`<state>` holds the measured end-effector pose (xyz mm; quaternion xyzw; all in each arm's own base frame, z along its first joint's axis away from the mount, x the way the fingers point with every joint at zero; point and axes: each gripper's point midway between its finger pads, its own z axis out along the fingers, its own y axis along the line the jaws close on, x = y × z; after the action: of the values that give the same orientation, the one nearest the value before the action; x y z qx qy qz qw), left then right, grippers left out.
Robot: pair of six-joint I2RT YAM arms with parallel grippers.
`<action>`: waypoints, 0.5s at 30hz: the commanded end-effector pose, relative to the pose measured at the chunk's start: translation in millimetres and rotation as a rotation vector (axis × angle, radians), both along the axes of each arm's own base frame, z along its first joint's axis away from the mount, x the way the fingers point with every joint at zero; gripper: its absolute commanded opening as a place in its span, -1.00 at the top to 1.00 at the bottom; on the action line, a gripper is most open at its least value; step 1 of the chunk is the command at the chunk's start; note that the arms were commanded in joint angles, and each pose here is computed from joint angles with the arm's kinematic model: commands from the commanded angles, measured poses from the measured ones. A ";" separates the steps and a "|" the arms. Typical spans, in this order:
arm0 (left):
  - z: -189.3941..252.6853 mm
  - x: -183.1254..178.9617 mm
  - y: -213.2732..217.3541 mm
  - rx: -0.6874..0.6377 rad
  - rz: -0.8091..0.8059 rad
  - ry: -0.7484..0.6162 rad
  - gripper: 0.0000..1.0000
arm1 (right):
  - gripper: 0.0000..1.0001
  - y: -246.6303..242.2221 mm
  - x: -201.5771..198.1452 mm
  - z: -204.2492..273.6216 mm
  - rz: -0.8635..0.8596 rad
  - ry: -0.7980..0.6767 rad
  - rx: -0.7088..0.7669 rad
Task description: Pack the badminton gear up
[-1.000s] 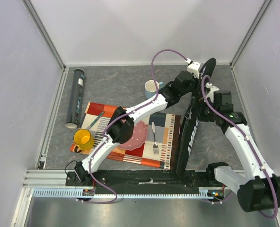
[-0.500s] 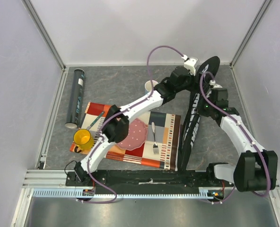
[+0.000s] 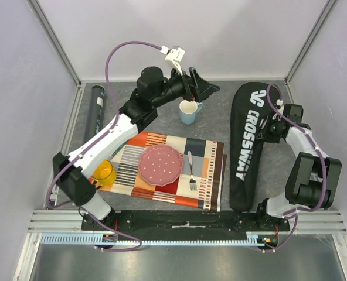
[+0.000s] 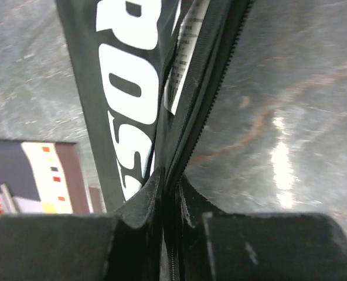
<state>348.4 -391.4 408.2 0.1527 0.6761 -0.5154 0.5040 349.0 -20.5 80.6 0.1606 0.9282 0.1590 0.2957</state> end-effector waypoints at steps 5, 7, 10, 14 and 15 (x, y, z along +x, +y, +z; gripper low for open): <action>32.2 -79.4 31.8 -0.060 -0.125 -0.028 -0.75 | 0.35 -59.3 24.5 17.8 -0.051 0.078 -0.259; 25.7 -89.6 42.5 -0.018 -0.120 -0.050 -0.78 | -0.06 -87.8 20.8 24.9 -0.146 0.127 -0.385; 18.0 -103.1 77.7 0.081 -0.034 -0.089 -0.79 | -0.43 -123.1 6.6 71.3 -0.296 0.156 -0.563; -3.9 -106.2 131.6 0.192 0.165 -0.173 -0.82 | -0.70 -77.2 3.7 154.1 -0.287 -0.015 -0.734; 5.9 -116.0 148.3 0.179 0.201 -0.216 -0.84 | -0.74 -58.9 2.3 171.0 -0.277 -0.065 -0.740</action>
<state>237.7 -298.1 416.8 0.1878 0.6756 -0.4784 0.5286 363.8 -117.4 147.2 0.1904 0.9292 -0.1408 0.2839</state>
